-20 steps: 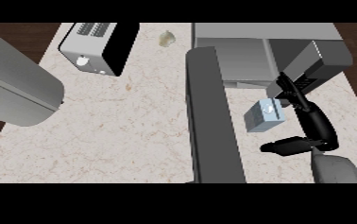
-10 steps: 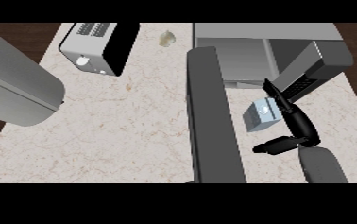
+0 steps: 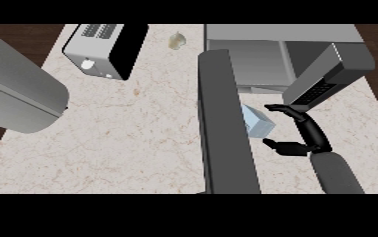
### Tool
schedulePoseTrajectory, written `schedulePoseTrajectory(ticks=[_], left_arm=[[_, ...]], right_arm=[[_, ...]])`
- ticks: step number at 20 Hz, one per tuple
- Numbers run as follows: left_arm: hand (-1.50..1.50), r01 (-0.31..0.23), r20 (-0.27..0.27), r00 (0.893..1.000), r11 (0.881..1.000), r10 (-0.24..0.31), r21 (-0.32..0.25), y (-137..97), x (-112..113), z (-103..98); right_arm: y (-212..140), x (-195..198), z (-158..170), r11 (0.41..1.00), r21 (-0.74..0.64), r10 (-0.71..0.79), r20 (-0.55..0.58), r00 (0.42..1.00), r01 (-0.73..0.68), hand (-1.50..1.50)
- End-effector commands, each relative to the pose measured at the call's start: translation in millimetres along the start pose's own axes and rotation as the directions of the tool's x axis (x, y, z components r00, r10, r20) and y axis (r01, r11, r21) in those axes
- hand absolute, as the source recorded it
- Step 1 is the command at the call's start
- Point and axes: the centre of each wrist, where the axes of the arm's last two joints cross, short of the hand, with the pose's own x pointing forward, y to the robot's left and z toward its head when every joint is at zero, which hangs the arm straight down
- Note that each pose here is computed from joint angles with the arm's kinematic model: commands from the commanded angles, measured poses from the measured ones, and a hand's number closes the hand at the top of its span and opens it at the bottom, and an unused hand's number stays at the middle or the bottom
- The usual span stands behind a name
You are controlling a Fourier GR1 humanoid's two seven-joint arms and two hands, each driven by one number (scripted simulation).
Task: Pick up the milk, place it into the microwave and close the microwave
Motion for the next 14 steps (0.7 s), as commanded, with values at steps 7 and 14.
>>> schedulePoseTrajectory(ticks=[7,14], left_arm=[[-1.50,-0.002,-0.004,1.000,1.000,0.002,-0.005,3,6,7],[-1.50,-0.003,0.013,1.000,1.000,0.003,0.003,7,8,7]], right_arm=[[-14,-13,1,0.970,0.025,0.241,0.024,0.970,-0.242,1.50],[16,-19,-16,0.963,-0.016,0.268,0.007,0.963,-0.268,1.50]])
